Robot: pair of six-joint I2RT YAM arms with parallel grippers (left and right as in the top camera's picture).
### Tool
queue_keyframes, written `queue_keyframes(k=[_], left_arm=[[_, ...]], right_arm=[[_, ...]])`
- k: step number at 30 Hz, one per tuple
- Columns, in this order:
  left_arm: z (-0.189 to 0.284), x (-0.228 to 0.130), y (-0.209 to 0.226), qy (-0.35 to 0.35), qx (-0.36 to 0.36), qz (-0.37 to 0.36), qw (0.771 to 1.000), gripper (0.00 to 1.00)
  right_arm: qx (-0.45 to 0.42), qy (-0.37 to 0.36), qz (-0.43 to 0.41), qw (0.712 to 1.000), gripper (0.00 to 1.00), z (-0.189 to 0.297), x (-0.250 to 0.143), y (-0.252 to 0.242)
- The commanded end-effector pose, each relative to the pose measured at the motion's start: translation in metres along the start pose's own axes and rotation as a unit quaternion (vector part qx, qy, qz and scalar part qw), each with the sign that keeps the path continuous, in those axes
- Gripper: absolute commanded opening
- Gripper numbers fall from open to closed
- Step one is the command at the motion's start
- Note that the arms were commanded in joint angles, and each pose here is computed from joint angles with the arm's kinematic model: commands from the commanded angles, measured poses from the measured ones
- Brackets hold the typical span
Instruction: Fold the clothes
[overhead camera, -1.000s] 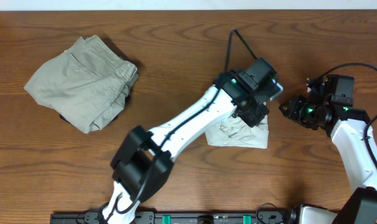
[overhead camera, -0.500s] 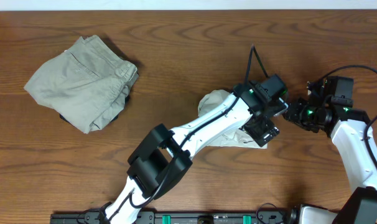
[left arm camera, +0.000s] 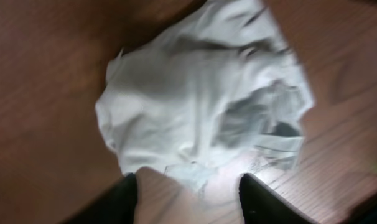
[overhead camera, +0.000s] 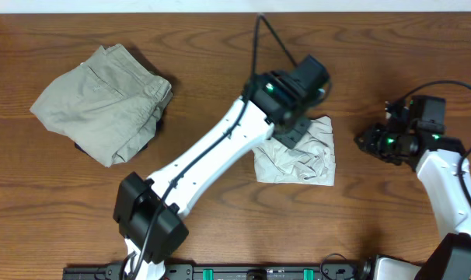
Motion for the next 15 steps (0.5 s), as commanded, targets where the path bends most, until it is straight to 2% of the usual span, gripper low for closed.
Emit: queue_keyframes(k=[1, 5, 6, 7, 8, 9, 10, 12, 15], left_arm=[[-0.029, -0.011, 0.011, 0.062, -0.020, 0.040, 0.997, 0.39], [-0.057, -0.024, 0.017, 0.091, -0.038, 0.064, 0.993, 0.32], [-0.062, -0.027, 0.017, 0.097, -0.041, 0.066, 0.992, 0.32], [-0.069, -0.031, 0.018, 0.103, -0.041, 0.075, 0.991, 0.34], [-0.074, -0.035, 0.020, 0.107, -0.037, 0.086, 0.990, 0.47], [-0.079, -0.039, 0.022, 0.113, -0.034, 0.097, 0.988, 0.55], [-0.083, -0.041, 0.023, 0.116, -0.032, 0.101, 0.988, 0.59], [-0.089, -0.045, 0.025, 0.117, -0.031, 0.104, 0.987, 0.75], [-0.096, -0.045, 0.025, 0.108, -0.035, 0.102, 0.988, 0.80]], right_arm=[[0.024, -0.045, -0.002, 0.999, 0.22, 0.025, 0.023, -0.006], [0.041, -0.066, -0.022, 0.997, 0.14, 0.051, 0.038, -0.011], [0.038, -0.070, -0.025, 0.997, 0.15, 0.056, 0.041, -0.013], [0.037, -0.072, -0.026, 0.996, 0.22, 0.061, 0.044, -0.013], [0.036, -0.074, -0.025, 0.996, 0.25, 0.065, 0.046, -0.012], [0.035, -0.074, -0.022, 0.996, 0.26, 0.068, 0.048, -0.011], [0.036, -0.074, -0.019, 0.996, 0.26, 0.070, 0.048, -0.010], [0.035, -0.075, -0.017, 0.996, 0.27, 0.071, 0.049, -0.010], [0.035, -0.074, -0.017, 0.996, 0.28, 0.071, 0.049, -0.010]])
Point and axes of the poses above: each gripper's point midway between its finger pads, its own z axis back along the fingers, its own y axis along the line the jaws close on, x = y × z, the point moved 9 cm from there along z, back along the fingers, and after that the axes turned 15 degrees about z, right-handed, at the moved point
